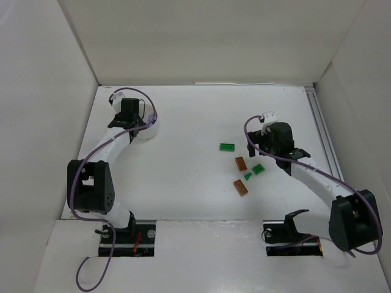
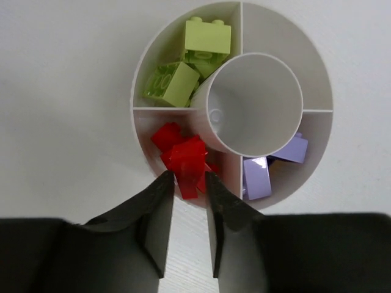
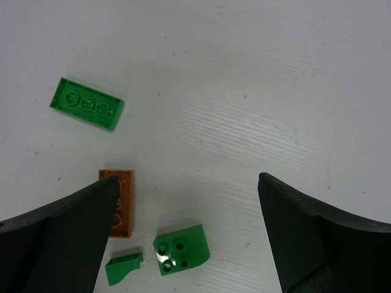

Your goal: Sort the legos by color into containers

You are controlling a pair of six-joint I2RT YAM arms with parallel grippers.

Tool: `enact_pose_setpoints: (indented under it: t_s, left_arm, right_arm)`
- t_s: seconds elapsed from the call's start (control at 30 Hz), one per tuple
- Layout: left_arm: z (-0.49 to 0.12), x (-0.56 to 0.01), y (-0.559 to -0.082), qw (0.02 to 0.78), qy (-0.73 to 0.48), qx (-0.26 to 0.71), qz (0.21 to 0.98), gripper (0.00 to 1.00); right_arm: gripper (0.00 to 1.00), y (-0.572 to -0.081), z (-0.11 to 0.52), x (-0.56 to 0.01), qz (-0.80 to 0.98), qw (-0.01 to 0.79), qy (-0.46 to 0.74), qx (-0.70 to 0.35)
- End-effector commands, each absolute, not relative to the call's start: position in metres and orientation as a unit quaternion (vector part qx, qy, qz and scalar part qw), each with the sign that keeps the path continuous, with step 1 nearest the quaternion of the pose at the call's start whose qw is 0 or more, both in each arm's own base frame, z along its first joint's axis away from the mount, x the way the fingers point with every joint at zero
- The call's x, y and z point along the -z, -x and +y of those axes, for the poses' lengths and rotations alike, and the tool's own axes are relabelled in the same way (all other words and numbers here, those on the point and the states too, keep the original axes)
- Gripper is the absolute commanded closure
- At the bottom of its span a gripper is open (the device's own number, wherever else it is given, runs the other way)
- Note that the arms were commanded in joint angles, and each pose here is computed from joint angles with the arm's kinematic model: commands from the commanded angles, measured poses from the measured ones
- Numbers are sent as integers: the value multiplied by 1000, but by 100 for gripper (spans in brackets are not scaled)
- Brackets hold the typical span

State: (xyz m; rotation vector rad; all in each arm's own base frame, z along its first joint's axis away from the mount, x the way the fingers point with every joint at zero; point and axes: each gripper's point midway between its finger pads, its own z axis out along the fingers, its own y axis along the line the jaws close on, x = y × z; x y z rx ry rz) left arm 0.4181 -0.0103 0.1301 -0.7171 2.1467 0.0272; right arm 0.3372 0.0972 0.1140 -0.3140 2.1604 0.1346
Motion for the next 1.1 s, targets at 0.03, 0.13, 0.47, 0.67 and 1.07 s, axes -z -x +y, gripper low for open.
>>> enact_pose_setpoints:
  t_s: [0.03, 0.13, 0.47, 0.67, 1.07]
  left_arm:
    - [-12, -152, -418, 453, 288, 12, 843, 64]
    - [-15, -164, -418, 469, 285, 28, 835, 50]
    - [-60, -205, -402, 514, 177, 145, 826, 0]
    - [-86, -208, -377, 512, 120, 196, 828, 0]
    - [-113, -193, -364, 485, 79, 247, 835, 0]
  right_arm:
    - [0, -353, 100, -149, 850, 509, 120, -61]
    - [0, -351, 99, -150, 850, 509, 120, -61]
    - [0, -351, 143, -135, 834, 476, 267, -81]
    - [0, -366, 192, -114, 814, 425, 396, -7]
    - [0, -372, 222, -43, 793, 295, 527, -87]
